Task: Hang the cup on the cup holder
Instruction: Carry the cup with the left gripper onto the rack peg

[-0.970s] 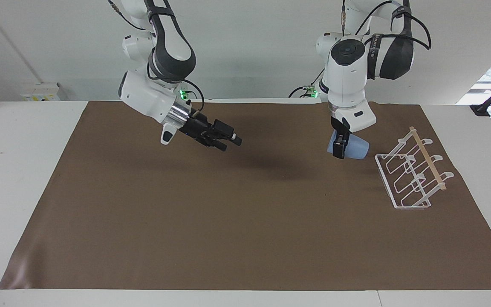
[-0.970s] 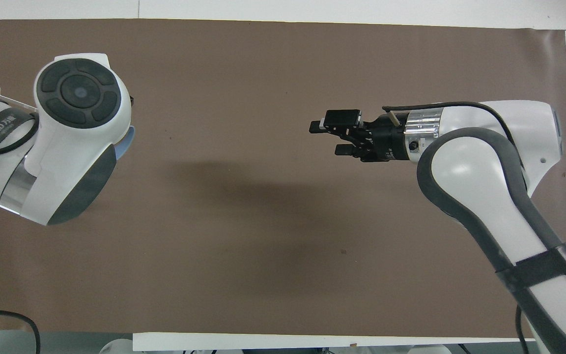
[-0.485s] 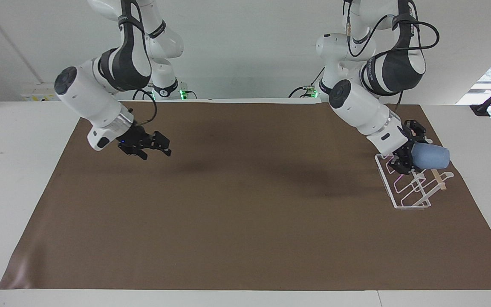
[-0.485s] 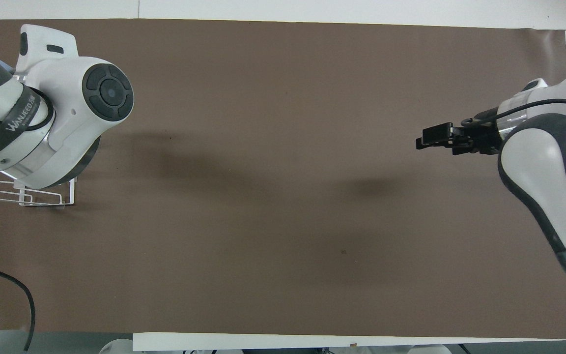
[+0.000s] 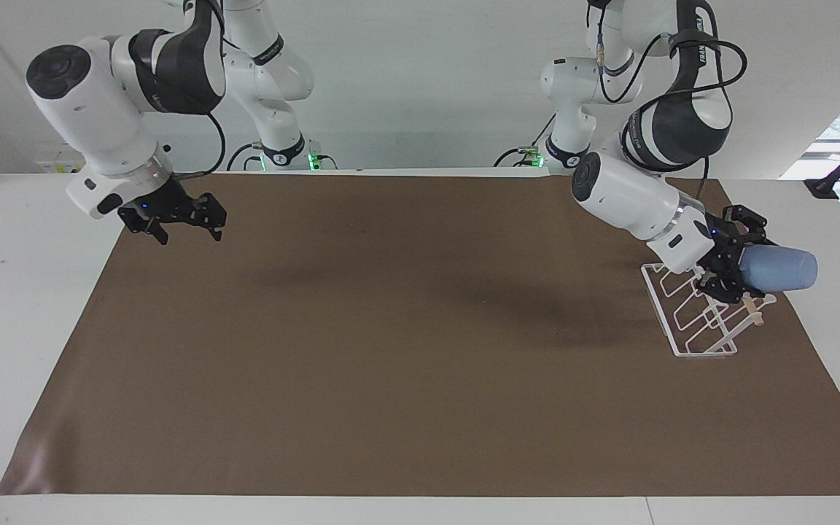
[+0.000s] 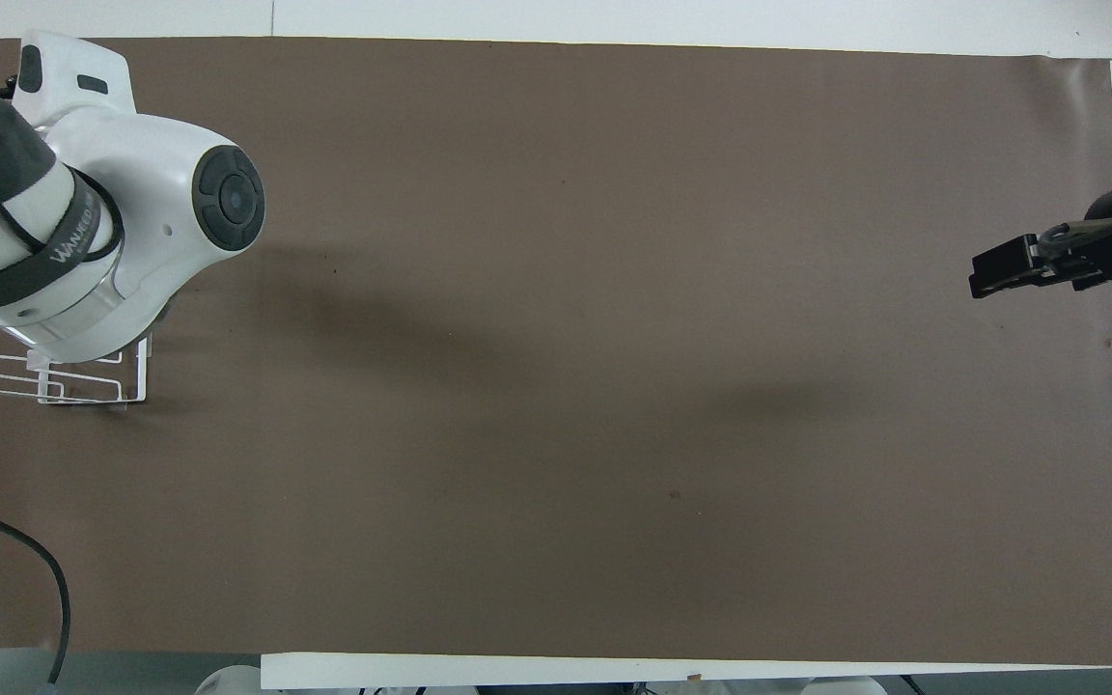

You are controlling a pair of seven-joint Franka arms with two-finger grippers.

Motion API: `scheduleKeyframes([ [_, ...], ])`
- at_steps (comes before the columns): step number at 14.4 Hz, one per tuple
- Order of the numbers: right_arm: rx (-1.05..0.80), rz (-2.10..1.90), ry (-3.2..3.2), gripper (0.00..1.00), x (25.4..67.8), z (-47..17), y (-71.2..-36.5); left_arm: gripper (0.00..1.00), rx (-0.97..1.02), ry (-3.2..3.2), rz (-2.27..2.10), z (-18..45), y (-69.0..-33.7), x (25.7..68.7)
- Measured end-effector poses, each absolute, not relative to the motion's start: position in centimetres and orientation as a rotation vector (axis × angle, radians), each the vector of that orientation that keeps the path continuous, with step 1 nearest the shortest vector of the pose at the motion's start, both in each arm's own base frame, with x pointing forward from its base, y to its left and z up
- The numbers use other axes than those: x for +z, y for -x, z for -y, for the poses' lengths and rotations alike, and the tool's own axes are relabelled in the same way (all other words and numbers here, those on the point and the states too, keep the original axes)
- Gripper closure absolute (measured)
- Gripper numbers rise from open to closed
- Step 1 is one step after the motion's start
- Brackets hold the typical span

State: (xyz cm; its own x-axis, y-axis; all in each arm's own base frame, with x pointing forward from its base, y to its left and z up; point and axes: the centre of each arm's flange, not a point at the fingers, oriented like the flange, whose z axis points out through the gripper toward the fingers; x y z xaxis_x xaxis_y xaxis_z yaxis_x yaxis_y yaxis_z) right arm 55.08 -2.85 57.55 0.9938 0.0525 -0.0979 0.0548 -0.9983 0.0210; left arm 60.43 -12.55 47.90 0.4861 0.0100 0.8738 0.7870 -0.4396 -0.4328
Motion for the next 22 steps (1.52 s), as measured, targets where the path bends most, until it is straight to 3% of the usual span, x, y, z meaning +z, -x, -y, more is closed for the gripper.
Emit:
scheduleKeyframes([
  [6,-0.21,-0.102,-3.084,0.0,64.5,1.9,-53.1,0.19,-1.205,1.474,0.707,13.6,-61.2,38.7],
  [10,-0.252,-0.13,-3.052,0.0,64.2,1.0,-53.1,0.19,-1.271,1.383,0.789,13.5,-60.8,38.6],
  [17,-0.276,-0.137,-3.058,0.0,63.7,5.3,-53.1,0.19,-1.377,1.311,0.874,12.4,-58.7,35.2],
  [22,-0.279,-0.204,-3.051,0.0,63.7,2.9,-53.3,0.19,-1.401,1.306,0.893,12.1,-58.1,33.0],
])
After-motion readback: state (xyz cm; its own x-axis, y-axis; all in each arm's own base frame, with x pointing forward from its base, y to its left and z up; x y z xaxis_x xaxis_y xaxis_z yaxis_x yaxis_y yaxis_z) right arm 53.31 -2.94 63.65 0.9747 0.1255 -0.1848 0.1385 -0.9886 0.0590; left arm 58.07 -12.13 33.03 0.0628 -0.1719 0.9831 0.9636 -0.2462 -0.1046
